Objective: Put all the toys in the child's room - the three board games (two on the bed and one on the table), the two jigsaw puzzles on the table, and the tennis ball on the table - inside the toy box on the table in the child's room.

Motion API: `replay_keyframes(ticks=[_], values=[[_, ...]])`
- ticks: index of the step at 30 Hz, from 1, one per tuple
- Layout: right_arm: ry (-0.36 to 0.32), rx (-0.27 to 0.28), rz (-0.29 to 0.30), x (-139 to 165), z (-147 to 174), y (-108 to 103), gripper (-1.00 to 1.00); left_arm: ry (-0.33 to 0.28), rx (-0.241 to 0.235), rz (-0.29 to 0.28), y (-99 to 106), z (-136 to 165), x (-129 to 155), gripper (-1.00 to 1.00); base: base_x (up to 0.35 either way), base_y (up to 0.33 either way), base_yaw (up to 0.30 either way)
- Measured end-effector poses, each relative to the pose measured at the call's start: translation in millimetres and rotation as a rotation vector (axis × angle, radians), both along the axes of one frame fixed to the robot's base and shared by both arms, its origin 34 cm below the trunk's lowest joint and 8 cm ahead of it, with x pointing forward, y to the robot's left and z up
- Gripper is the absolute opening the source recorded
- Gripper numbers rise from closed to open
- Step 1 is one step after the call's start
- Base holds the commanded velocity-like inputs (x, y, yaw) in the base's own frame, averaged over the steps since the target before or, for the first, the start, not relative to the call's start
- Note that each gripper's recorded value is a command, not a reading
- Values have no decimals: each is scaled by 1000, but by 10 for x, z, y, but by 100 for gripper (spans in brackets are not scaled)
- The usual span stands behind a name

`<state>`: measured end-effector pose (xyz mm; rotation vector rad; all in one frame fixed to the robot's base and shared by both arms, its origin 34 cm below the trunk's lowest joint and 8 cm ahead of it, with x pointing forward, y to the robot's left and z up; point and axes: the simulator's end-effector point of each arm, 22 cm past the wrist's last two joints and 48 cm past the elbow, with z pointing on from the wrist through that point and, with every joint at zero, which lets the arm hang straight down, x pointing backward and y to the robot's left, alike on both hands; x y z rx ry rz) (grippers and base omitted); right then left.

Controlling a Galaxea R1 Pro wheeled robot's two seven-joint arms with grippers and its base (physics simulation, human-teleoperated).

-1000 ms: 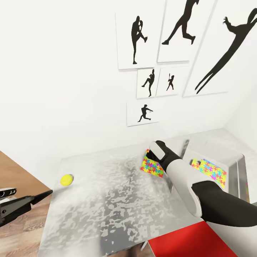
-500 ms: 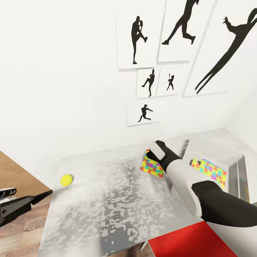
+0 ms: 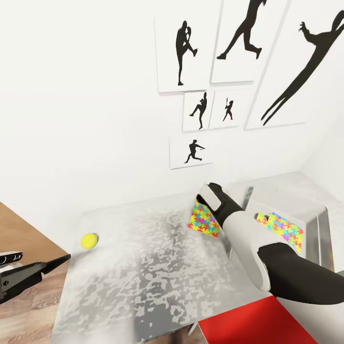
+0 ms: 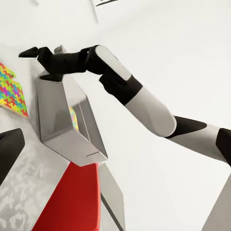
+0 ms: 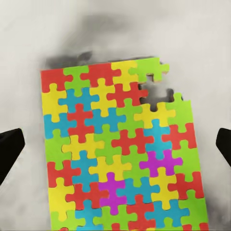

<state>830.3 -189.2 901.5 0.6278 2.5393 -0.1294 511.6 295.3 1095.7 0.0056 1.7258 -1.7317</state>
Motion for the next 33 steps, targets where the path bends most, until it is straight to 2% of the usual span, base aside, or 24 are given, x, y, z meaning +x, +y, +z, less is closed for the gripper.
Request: replay_keyframes(ticks=[7,12,23,33], values=[[-78,16,19,242,322,65,100,8,-1,0,-3,-34,8,100,0,0,0],[-78,16,52,301,446,95,100,17,-1,1,0,-65,15,100,0,0,0],[-74,-20,72,401,670,25,100,40,2,1,19,-131,34,100,0,0,47],[-68,-19,91,476,714,65,100,60,14,15,116,-156,67,100,0,0,69]])
